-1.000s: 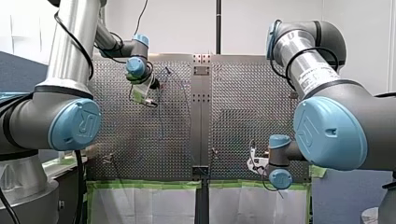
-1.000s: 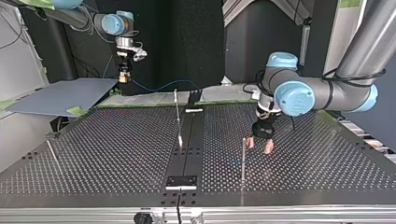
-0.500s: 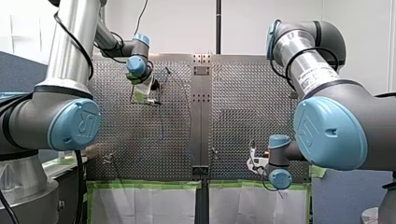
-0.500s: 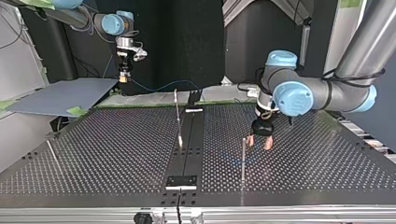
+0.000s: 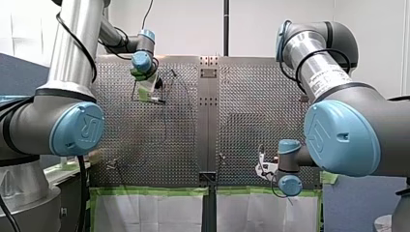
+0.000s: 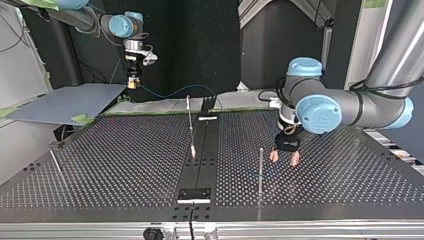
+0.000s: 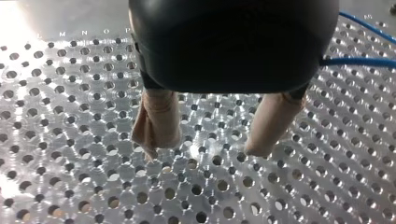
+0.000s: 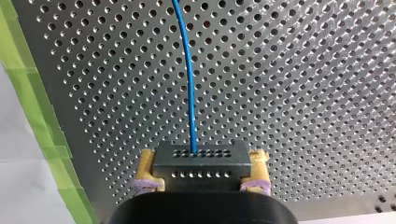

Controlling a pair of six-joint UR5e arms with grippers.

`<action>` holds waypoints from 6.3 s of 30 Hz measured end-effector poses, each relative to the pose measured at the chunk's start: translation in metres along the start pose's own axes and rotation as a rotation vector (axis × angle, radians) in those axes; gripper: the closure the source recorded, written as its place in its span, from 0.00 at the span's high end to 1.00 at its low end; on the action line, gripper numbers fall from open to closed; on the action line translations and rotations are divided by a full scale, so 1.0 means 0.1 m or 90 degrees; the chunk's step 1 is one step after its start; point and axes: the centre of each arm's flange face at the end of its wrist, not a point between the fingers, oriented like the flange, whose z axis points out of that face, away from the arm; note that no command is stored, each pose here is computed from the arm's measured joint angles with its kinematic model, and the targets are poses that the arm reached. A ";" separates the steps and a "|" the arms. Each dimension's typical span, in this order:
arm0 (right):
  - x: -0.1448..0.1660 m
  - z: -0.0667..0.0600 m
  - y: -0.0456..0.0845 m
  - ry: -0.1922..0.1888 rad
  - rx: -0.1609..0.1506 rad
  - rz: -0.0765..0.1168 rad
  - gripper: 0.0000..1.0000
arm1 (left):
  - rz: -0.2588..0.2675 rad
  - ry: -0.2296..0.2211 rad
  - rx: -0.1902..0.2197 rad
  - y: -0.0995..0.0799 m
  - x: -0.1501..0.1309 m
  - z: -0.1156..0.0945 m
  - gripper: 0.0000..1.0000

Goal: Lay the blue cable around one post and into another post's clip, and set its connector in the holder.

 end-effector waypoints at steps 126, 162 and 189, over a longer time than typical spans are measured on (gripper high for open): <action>-0.01 -0.01 0.00 -0.001 0.002 -0.006 0.00 | 0.386 -0.026 -0.068 -0.65 0.22 -0.54 1.00; -0.03 -0.01 -0.01 0.003 0.005 -0.005 0.00 | 0.390 -0.119 -0.052 -1.02 -0.13 -0.07 1.00; -0.06 -0.02 -0.01 -0.002 0.006 -0.005 0.00 | 0.301 -0.035 -0.052 -0.79 0.13 0.12 1.00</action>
